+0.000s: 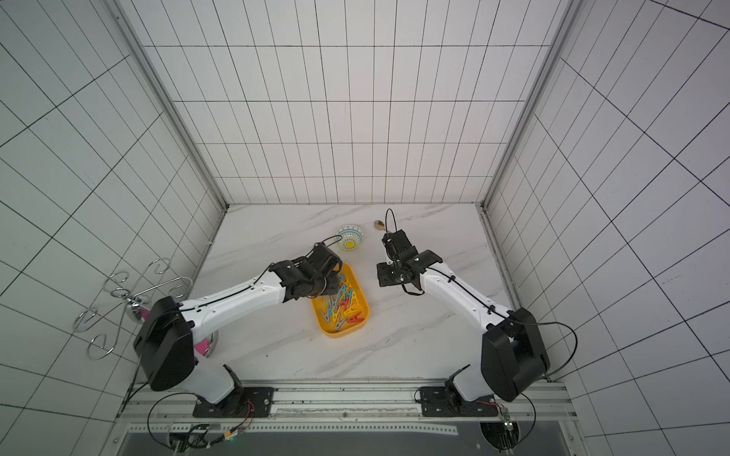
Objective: Put the clothespins into the storage box
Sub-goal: Move the storage box to the center of the board.
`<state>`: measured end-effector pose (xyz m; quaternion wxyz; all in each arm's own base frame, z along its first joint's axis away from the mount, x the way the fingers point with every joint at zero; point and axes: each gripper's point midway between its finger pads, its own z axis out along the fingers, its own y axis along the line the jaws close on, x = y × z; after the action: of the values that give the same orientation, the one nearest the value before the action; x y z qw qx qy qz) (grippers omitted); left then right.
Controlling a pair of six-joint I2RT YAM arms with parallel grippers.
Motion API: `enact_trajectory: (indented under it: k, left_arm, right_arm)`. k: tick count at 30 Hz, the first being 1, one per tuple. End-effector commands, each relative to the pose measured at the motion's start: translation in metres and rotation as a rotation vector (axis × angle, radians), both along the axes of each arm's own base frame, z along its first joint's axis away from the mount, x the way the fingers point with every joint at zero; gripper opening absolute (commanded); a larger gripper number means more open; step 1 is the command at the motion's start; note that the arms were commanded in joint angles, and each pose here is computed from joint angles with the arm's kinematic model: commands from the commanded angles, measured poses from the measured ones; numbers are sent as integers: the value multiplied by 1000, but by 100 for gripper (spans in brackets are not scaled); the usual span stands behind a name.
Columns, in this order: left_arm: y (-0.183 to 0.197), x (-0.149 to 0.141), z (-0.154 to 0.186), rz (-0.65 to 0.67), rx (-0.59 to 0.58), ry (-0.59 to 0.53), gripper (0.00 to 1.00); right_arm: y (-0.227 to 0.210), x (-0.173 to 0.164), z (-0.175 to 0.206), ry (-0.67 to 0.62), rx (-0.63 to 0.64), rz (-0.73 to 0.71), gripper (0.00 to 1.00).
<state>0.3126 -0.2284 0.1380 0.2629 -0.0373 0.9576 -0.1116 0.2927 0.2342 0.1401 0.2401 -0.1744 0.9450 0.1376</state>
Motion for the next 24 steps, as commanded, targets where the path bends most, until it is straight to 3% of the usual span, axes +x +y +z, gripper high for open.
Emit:
enact_trajectory:
  k: [1,4,8,24]
  left_arm:
    - [39,21,11,76,-12,-18,40]
    - [73,52,11,178,-19,-37,41]
    - [89,78,7,242,-25,-22,41]
    - [100,108,-7,289,-23,-15,41]
  right_arm:
    - [18,-2,-11,22,21,25,53]
    - [31,2,-16,34,48,47,53]
    - [49,3,-21,41,80,72,54]
    - [87,-9,-59,115,55,142,48]
